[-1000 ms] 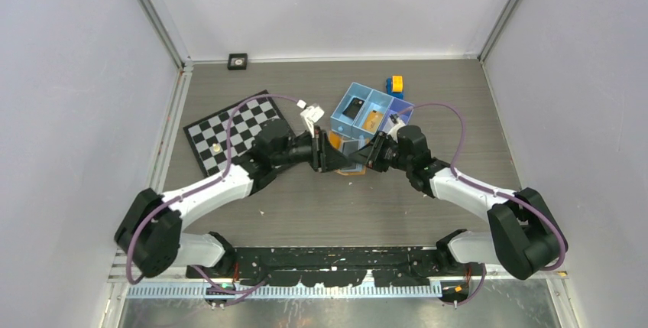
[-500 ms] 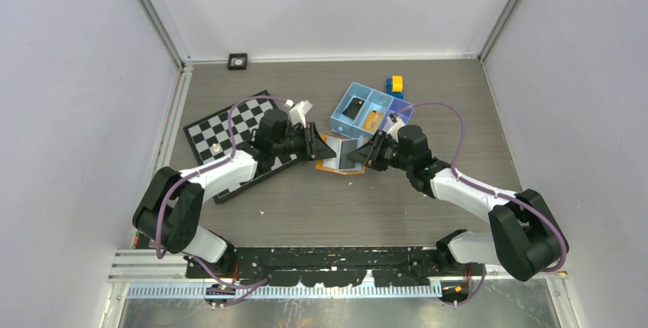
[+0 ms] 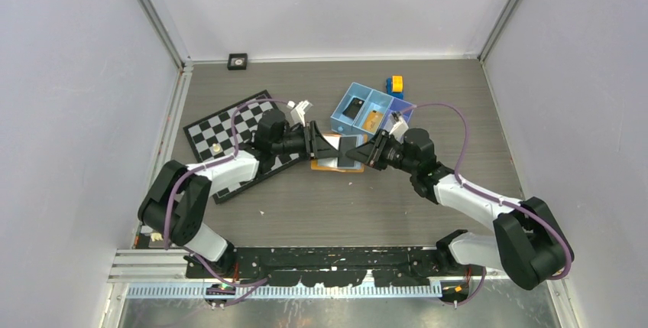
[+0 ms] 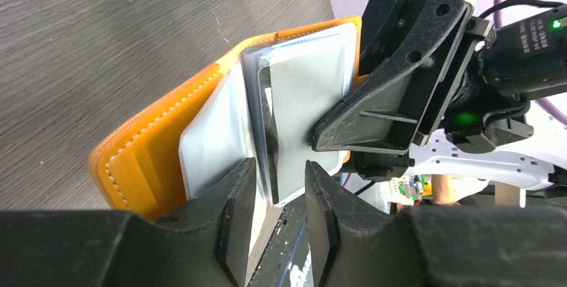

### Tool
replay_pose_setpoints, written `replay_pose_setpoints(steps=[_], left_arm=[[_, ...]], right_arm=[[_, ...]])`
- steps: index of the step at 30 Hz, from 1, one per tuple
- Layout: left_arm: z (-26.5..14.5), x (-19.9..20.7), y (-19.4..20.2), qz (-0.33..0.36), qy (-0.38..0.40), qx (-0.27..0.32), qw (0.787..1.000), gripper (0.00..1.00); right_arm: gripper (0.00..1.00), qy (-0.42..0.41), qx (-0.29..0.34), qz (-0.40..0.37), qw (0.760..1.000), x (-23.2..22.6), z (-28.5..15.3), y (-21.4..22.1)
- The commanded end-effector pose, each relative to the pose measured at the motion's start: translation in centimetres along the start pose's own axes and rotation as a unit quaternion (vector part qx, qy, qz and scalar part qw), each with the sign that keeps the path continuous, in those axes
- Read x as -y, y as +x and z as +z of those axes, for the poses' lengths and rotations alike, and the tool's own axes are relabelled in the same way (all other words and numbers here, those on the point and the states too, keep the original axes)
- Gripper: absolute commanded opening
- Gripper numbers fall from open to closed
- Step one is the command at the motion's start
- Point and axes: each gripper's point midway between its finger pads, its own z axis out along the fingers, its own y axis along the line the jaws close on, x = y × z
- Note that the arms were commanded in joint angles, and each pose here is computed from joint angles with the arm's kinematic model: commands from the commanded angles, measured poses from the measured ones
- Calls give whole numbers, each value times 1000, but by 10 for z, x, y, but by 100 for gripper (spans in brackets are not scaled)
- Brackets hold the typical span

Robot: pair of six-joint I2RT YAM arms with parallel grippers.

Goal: Take the credit cards out of the card holder
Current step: Open the card holder, then remove the credit card from the card holder.

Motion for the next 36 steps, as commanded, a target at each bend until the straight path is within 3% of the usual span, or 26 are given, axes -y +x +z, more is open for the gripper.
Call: replay_pose_setpoints(steps=[1,5,11,16,21,28,36], left_arm=[[-1,8,-5,-10,45,7,999,34],[-2,16,-7,-6,64,11,998,28],[0,28,-6,-20,114,3,993,29],[-6,49,-12,-22,186,13,982,7],[-11,60,-14,-13,212,17,977,0],[-28,22,-33,-47,157,75,984,0],[-25,17,-34,-60,159,70,983,0]], right_arm=[[0,-104,22,-26,994,-51,-8,-14],[0,-115,21,-26,993,-55,-10,-14],[1,-147,22,-28,989,-67,-14,-13],[1,-132,23,-24,991,-61,-13,-13],[11,-119,13,-13,993,-53,-5,-12],[33,-139,34,6,990,-53,-13,-21],[25,-133,37,13,990,-49,-13,-23]])
